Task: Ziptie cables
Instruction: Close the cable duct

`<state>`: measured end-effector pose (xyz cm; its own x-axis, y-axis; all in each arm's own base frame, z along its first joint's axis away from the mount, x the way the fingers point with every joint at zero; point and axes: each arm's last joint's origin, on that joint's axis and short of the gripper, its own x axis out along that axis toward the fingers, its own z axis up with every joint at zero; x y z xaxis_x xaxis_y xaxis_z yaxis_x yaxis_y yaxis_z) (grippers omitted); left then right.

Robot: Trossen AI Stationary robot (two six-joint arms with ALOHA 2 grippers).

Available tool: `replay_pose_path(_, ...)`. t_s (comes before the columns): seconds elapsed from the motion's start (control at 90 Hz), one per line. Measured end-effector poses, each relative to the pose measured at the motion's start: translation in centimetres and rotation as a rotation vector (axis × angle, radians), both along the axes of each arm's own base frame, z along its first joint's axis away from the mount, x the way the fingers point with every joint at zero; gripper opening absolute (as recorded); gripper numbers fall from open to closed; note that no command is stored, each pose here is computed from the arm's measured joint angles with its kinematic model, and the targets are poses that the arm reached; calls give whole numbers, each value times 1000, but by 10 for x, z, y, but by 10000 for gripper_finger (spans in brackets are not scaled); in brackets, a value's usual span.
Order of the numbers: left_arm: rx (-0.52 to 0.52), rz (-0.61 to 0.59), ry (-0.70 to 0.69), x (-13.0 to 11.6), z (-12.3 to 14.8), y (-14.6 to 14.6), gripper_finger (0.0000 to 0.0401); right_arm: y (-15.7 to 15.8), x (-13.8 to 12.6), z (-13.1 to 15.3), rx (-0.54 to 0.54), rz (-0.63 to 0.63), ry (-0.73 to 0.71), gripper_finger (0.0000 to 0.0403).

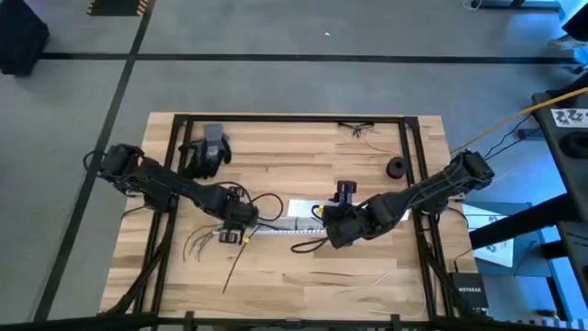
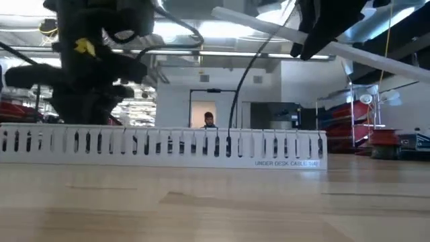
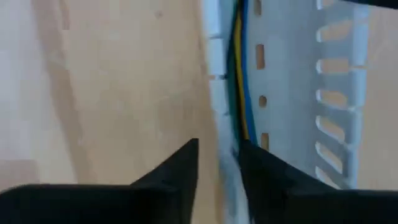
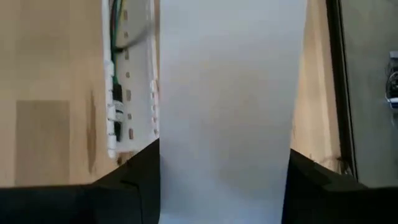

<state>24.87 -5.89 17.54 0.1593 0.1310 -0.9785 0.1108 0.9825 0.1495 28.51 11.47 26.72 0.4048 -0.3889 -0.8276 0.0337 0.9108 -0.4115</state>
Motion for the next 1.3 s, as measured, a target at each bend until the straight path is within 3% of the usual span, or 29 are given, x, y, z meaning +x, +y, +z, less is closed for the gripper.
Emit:
replay_pose_path(0.156,-14,28,-113,-11,40,3,164,-2,-4,-1,-33,-7,37,216)
replay_pose_path(0.3,-20,86,-406,-19,73,4,172,-5,-11,-3,-30,-42,85,216)
replay_pose_path(0.422,-80,48,-696,-12,84,0,169,-9,-23,-17,39,-46,102,216)
replay_pose_path(0.556,-112,22,-862,1,81,-2,167,-15,-42,-42,134,-35,109,216)
replay_pose_path(0.667,-116,20,-876,16,69,-1,174,-17,-53,-62,232,7,116,216)
replay_pose_path(0.833,-146,13,-934,41,53,-4,218,-18,-60,-79,300,56,150,216)
replay_pose_path(1.056,-165,-43,-966,68,37,-7,263,-18,-62,-85,318,80,168,216)
replay_pose_path(1.3,-97,-120,-912,100,13,-13,261,-18,-63,-86,313,65,166,216)
